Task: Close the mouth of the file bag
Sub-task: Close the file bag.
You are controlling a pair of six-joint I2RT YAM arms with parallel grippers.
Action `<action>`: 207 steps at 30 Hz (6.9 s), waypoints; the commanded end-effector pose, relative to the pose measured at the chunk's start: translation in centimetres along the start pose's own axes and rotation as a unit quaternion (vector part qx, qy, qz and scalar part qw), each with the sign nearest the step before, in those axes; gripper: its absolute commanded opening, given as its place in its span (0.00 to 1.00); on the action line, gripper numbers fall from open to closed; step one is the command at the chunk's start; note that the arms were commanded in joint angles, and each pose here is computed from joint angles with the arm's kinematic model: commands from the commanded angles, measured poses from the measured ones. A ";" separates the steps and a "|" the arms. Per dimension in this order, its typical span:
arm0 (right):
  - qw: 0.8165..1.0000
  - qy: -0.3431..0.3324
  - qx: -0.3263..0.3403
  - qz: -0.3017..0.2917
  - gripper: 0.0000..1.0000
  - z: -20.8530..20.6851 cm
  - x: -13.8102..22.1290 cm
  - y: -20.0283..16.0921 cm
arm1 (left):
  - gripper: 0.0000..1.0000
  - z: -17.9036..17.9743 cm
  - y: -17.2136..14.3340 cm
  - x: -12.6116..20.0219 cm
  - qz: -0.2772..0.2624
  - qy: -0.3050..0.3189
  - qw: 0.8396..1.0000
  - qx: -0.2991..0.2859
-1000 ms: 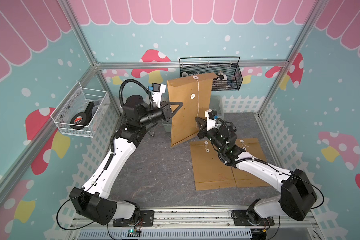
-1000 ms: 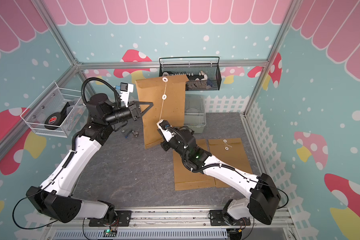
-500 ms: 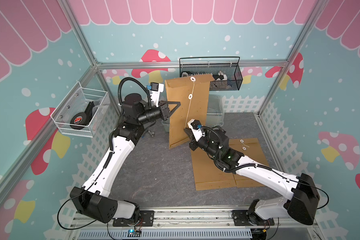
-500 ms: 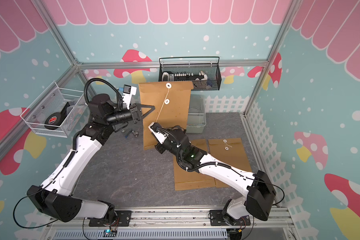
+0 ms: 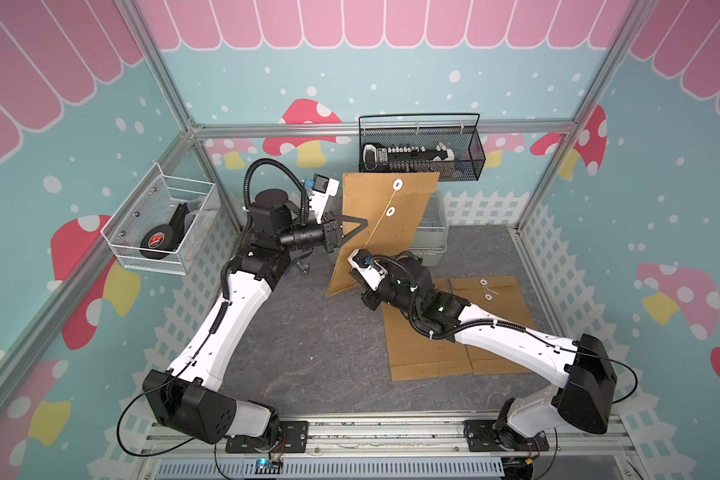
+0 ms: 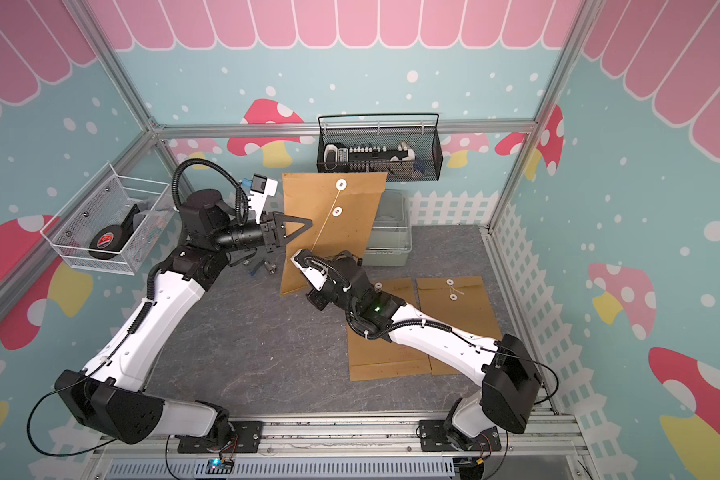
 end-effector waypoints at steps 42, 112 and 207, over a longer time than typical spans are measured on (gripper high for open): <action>0.989 0.055 -0.129 -0.051 0.00 -5.1 1.8 -2.8 | 0.00 -4.9 -0.6 0.6 0.032 -0.141 0.989 -0.019; 0.897 -0.429 0.060 0.085 0.00 -17.1 15.0 4.3 | 0.00 -0.5 -3.9 1.6 0.020 -0.066 0.996 0.064; 0.954 -0.156 0.122 0.227 0.00 -12.4 8.3 9.2 | 0.00 3.5 -8.8 -1.7 0.082 0.085 0.992 0.046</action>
Point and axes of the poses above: each gripper's point midway between its finger pads, its own x axis back along the fingers, its own z axis along the line the jaws close on, y = z × x, the point moved 6 cm from there along x, back along the fingers, and after that the axes turned 10 degrees about x, right-handed, at the moved point
